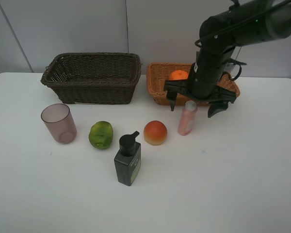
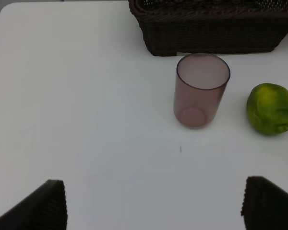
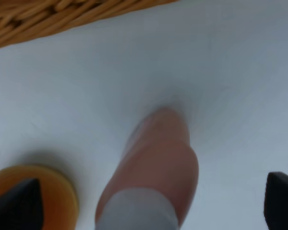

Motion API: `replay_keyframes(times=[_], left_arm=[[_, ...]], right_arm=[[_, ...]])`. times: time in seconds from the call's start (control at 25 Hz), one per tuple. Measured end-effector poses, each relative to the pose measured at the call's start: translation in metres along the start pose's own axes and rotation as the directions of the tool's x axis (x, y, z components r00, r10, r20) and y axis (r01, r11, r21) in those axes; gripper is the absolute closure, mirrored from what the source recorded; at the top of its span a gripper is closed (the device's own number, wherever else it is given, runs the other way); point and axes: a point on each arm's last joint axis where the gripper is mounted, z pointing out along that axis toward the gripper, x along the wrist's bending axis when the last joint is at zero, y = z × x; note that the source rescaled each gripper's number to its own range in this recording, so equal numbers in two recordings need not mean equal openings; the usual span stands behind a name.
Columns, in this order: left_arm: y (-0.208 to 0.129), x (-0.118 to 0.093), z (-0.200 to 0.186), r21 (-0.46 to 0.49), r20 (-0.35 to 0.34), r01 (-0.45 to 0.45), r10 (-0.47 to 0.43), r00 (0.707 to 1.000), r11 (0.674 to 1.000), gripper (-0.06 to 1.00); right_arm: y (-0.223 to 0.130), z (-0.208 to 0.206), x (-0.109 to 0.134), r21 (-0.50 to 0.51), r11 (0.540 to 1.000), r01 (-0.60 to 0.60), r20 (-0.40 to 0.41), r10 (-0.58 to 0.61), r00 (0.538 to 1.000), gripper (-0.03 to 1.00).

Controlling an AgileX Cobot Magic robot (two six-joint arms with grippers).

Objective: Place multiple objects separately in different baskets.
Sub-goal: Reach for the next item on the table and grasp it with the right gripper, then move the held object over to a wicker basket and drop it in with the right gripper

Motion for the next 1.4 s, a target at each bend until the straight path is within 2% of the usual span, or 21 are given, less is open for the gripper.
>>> replay_keyframes(times=[0.32,0.44,0.52,0.56,0.6,0.68,0.72,1.4], left_arm=[[0.000,0.000,0.000,0.000,0.000,0.000,0.000,1.000,1.000,-0.01],[0.000,0.000,0.000,0.000,0.000,0.000,0.000,1.000,1.000,-0.01],[0.000,0.000,0.000,0.000,0.000,0.000,0.000,1.000,1.000,-0.01],[0.000,0.000,0.000,0.000,0.000,0.000,0.000,1.000,1.000,-0.01],[0.000,0.000,0.000,0.000,0.000,0.000,0.000,1.000,1.000,-0.01],[0.000,0.000,0.000,0.000,0.000,0.000,0.000,1.000,1.000,-0.01],[0.000,0.000,0.000,0.000,0.000,0.000,0.000,1.000,1.000,-0.01],[0.000,0.000,0.000,0.000,0.000,0.000,0.000,1.000,1.000,-0.01]], right_arm=[[-0.002,0.018,0.004,0.041,0.999,-0.006,0.017,0.005,1.000,-0.03],[-0.002,0.020,0.004,0.046,0.999,-0.006,0.019,0.005,1.000,0.04],[-0.002,0.020,0.004,0.046,0.999,-0.006,0.019,0.005,1.000,0.19],[-0.002,0.020,0.004,0.045,0.999,-0.005,0.020,0.004,1.000,0.31],[-0.002,0.020,0.004,0.043,0.999,-0.004,0.021,0.003,1.000,0.46],[-0.002,0.020,0.004,0.040,0.999,0.000,0.022,-0.001,1.000,0.84],[-0.002,0.020,0.003,0.038,0.999,0.003,0.025,-0.004,1.000,0.97],[-0.002,0.020,0.003,0.040,0.999,0.026,0.029,-0.027,0.999,0.96]])
